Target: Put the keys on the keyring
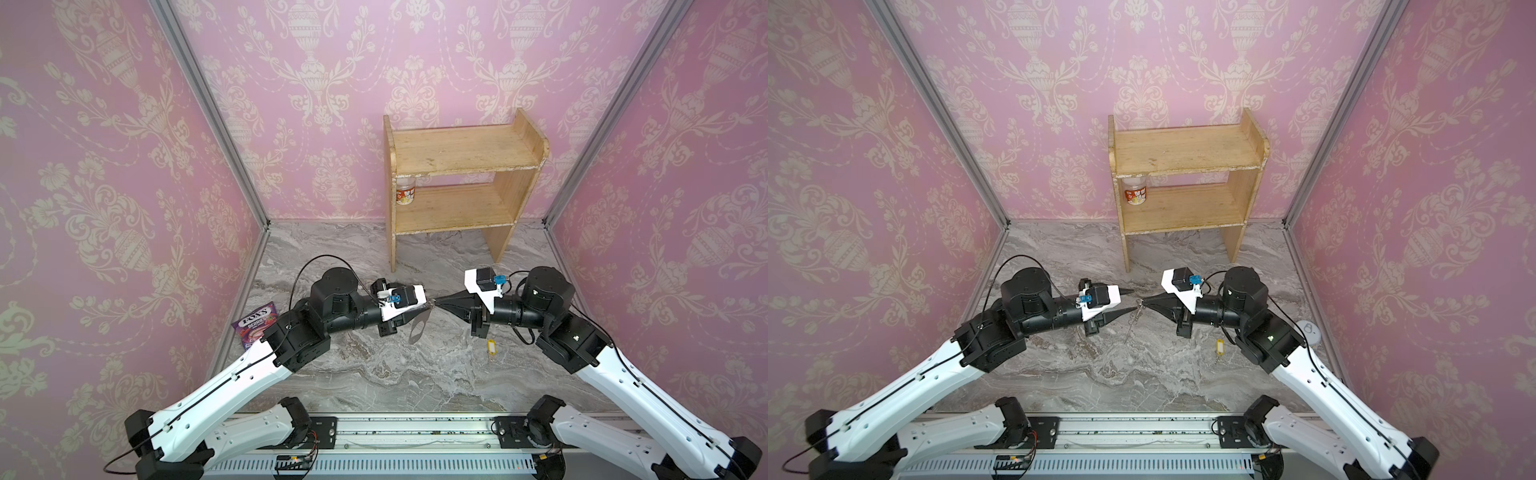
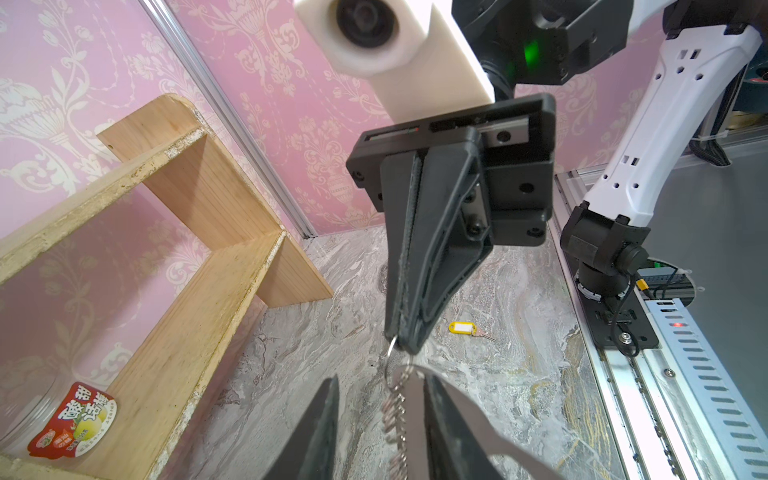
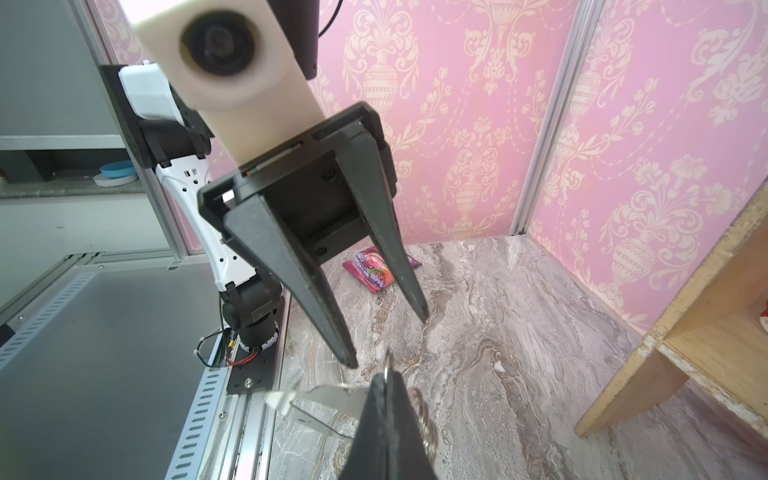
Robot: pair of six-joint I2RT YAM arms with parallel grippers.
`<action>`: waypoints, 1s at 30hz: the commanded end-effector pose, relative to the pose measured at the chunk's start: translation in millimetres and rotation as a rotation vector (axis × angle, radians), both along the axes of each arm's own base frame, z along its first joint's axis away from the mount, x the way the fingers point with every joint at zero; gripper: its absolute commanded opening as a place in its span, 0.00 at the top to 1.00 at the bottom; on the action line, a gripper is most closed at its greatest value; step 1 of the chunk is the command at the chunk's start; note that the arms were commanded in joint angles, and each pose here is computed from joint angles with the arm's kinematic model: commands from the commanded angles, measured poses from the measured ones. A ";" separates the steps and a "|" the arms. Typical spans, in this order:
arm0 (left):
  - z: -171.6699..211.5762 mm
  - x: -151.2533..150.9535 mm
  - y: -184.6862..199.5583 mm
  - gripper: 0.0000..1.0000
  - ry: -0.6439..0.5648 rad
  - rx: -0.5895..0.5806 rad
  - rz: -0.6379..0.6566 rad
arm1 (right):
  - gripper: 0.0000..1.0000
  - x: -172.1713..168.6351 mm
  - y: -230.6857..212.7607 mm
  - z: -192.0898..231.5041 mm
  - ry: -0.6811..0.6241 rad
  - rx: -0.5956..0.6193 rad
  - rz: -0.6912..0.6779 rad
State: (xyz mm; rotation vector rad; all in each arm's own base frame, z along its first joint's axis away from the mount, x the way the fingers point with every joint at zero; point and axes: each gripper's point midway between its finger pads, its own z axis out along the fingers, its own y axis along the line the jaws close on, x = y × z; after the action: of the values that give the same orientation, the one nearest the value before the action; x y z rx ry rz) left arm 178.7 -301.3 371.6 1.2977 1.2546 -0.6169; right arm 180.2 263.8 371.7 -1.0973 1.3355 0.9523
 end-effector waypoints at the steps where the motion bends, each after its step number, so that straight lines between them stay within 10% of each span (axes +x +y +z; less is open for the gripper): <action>1: 8.2 -3.0 -3.0 0.64 0.020 -0.057 -0.012 | 1.00 -4.3 -4.8 25.6 -0.042 0.099 -0.003; 30: 19.5 -6.7 -13.5 0.88 0.050 -0.142 -0.063 | 1.00 -10.7 -8.8 39.7 -0.071 0.166 0.014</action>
State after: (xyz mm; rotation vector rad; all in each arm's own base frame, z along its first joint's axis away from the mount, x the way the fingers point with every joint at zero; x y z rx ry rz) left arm 176.9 -311.4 390.6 1.2124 1.2036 -0.7315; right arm 176.0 259.1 397.9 -1.0123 1.2295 1.0029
